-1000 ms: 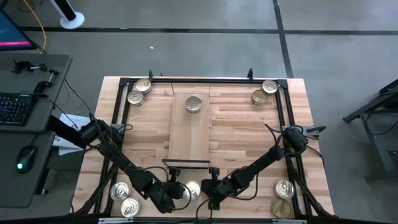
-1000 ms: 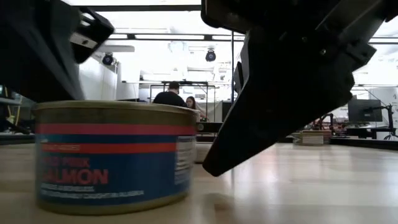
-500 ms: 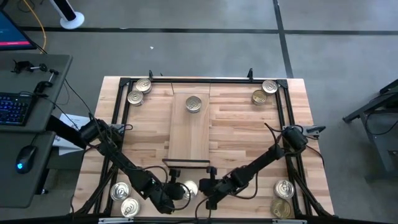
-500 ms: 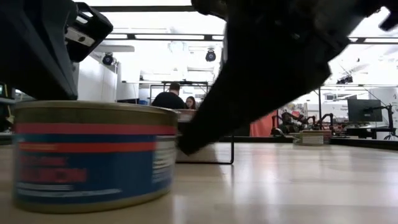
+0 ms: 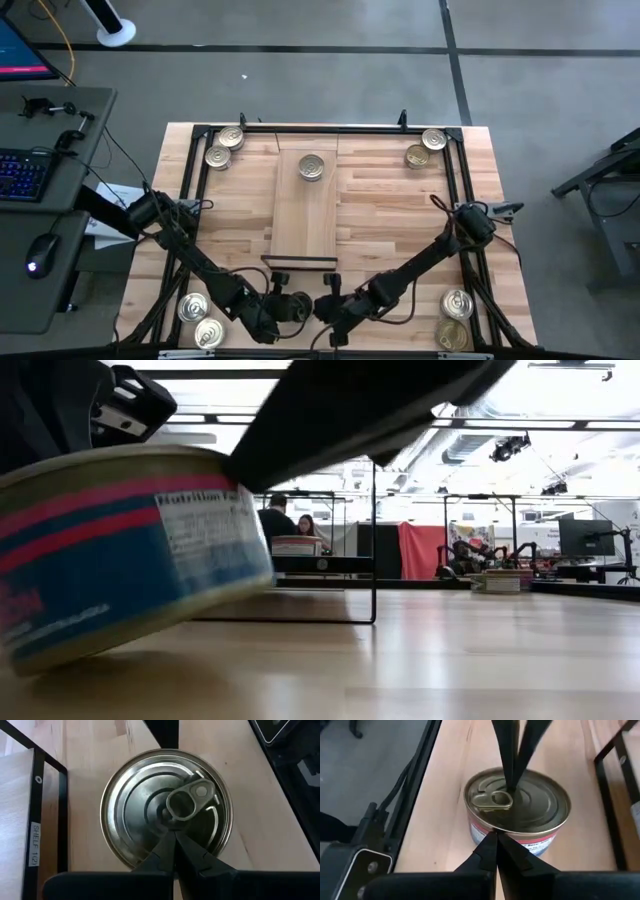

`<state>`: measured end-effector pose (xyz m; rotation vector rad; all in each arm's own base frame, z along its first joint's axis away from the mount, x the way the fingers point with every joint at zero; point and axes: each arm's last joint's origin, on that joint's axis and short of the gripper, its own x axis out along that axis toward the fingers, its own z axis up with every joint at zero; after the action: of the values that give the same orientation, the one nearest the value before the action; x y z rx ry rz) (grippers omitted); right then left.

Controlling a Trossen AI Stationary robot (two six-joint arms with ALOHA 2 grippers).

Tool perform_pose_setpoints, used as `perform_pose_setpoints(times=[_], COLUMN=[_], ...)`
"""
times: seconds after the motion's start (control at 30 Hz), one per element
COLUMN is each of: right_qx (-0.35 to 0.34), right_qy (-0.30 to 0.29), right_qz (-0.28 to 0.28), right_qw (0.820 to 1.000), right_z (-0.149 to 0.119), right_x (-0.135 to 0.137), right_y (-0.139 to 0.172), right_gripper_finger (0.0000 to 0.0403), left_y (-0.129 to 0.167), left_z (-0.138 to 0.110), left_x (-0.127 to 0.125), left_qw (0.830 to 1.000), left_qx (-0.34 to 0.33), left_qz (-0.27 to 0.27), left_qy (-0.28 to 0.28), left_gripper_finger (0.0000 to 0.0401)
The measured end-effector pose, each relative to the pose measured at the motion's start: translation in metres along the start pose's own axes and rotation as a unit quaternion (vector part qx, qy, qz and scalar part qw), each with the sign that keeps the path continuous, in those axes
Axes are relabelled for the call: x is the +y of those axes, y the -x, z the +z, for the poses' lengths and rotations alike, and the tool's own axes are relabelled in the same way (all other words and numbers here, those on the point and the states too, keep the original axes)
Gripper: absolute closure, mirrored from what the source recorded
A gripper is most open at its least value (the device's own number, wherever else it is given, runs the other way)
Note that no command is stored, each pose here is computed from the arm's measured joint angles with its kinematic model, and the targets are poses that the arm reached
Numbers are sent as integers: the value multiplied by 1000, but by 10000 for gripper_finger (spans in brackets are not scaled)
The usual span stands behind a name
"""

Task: Stack canned seafood by type on shelf
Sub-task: Put the blue pink tuna can on the shelf

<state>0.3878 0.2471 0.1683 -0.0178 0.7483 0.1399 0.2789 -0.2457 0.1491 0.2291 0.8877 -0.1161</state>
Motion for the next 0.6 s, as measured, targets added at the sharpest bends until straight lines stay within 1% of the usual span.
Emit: perform_pose_setpoints(times=[0.17,0.23,0.27,0.33,0.47,0.53,0.6], right_qx=[-12,-11,-11,-8,-2,5,7], right_qy=[35,50,54,59,60,62,60], right_qz=[-5,-7,-9,-9,2,-2,-13], right_qw=[999,999,998,998,998,998,998], right_z=[15,17,17,17,17,19,24], right_x=[1,0,-1,-4,-4,-6,-8], right_y=[5,6,6,5,5,10,25], right_gripper_finger=[403,403,403,403,403,403,403], left_y=[-3,-6,-6,-5,-5,1,14], left_z=[-1,-7,-6,-1,-2,-1,0], left_x=[2,3,4,4,5,7,9], left_qw=[1000,1000,1000,1000,1000,1000,1000], left_qx=[7,25,23,9,15,16,19], left_qz=[0,3,2,0,2,2,3], left_qy=[1,-6,-5,3,4,7,25], left_gripper_finger=[401,401,401,401,401,401,401])
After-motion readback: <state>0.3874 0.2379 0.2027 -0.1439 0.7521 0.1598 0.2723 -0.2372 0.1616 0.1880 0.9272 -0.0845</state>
